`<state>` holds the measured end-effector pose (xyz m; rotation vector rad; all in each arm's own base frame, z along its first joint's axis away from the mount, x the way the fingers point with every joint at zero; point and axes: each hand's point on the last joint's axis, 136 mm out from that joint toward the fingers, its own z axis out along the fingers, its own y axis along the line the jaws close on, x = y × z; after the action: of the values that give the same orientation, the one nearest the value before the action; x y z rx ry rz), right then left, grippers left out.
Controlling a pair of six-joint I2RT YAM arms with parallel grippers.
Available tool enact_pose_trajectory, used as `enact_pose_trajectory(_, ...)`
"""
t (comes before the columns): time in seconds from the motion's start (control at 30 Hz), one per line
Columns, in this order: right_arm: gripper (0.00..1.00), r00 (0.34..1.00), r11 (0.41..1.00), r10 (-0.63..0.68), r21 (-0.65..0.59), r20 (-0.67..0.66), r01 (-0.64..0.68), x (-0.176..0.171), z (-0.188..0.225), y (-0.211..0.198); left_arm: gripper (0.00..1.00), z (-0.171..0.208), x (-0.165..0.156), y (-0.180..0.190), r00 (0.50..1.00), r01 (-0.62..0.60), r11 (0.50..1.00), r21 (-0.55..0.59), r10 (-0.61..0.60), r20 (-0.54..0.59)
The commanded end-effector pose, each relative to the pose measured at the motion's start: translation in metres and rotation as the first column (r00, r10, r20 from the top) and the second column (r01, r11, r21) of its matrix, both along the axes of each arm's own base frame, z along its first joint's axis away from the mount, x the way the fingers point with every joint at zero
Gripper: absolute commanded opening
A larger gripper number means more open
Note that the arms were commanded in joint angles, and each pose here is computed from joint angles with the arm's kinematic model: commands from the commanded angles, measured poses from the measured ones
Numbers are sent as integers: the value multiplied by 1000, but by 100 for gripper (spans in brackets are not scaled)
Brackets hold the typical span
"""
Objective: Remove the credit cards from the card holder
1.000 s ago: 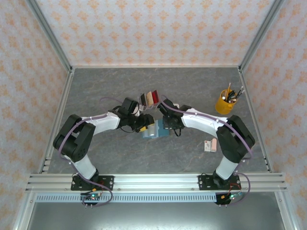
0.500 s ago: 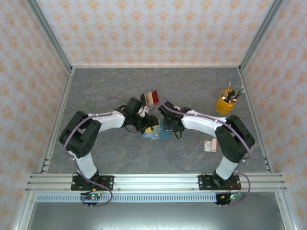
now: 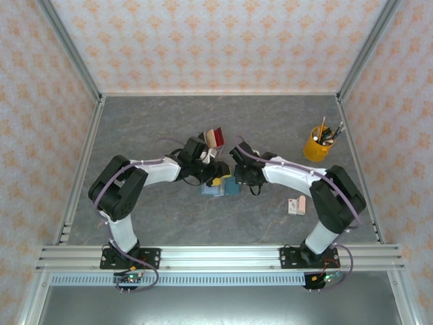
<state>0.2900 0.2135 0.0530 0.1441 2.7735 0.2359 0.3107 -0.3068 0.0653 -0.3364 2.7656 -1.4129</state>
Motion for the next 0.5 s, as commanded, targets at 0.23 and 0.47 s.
enact_pose_trajectory(0.23, 40, 990, 996, -83, 32, 113, 80, 2, 36, -19, 49, 20, 10, -29, 998, 27, 998, -65, -24, 50)
enact_pose_trajectory(0.47, 42, 987, 994, -99, 50, 128, 94, -3, 42, -24, 48, -8, 8, -24, 1000, 11, 1000, 8, -12, 23)
